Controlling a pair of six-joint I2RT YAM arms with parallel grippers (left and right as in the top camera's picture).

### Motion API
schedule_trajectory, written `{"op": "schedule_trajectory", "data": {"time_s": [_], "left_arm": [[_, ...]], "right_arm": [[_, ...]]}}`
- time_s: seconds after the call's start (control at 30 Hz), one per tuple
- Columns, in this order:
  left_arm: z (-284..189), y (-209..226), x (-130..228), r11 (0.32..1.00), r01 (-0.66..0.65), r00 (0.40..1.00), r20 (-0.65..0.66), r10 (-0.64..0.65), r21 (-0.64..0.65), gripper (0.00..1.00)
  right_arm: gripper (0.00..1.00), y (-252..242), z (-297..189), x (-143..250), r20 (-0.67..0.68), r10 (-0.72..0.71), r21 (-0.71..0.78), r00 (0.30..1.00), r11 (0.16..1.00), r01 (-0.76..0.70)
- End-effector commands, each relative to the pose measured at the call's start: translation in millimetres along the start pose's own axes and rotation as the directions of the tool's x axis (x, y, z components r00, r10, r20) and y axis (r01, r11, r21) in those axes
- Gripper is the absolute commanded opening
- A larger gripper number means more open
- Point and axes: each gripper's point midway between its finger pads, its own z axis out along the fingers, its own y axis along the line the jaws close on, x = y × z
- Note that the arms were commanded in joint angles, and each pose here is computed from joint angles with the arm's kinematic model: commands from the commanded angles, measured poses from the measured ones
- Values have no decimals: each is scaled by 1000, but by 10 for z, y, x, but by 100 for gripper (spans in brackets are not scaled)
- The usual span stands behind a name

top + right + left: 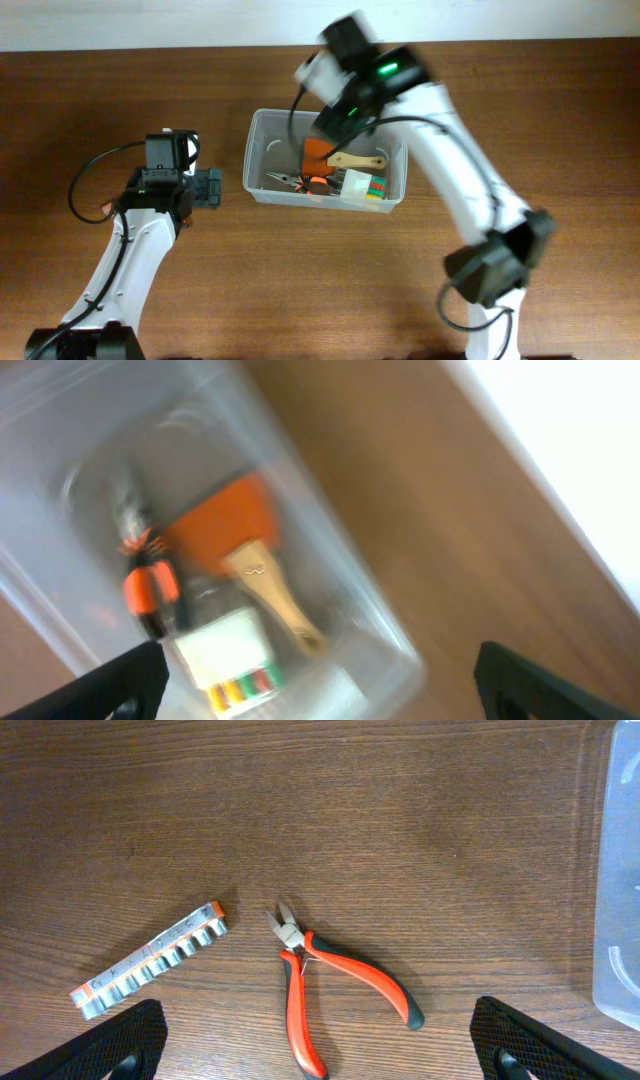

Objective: Pack container
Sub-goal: 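Carry the needle-nose pliers into the container and release them, then raise right gripper away to the right side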

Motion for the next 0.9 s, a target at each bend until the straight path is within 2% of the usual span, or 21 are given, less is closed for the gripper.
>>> {"op": "schedule_trajectory", "data": {"time_s": [0.0,0.1,0.2,0.3,0.4,0.53,0.63,0.73,0.8,0.87], "left_arm": [[-13,-17,-84,1000,-15,1000,19,15,8,99],[-13,-18,-84,1000,-15,1000,19,15,9,99],[-14,-77,-88,999,-15,1000,22,14,43,99],[-48,-351,-8,979,-12,1000,-5,14,202,99],[-43,-534,12,953,-10,1000,-12,15,302,99],[-53,-572,204,948,18,995,-95,13,319,99],[-60,-509,391,957,122,978,-199,-70,265,99],[-88,-506,530,936,280,933,-292,-213,213,99],[-85,-496,525,910,375,899,-309,-310,177,91],[-78,-474,522,879,456,861,-317,-397,136,89]], "right_arm": [[99,-932,-1029,240,185,397,143,899,894,-424],[99,-1418,-1370,747,215,594,148,775,765,-627],[99,-1696,-1447,1219,188,713,147,675,659,-738],[99,-1922,-1412,1700,137,791,194,596,568,-800],[99,-2064,-1326,2055,98,842,226,531,501,-836],[99,-2113,-1149,2439,39,910,251,412,390,-886],[99,-2062,-1010,2611,-17,927,260,375,366,-894],[99,-1968,-869,2729,-77,934,265,350,357,-896],[99,-1924,-809,2773,-102,935,266,340,355,-896],[98,-1884,-758,2808,-124,935,267,333,354,-896]]}}
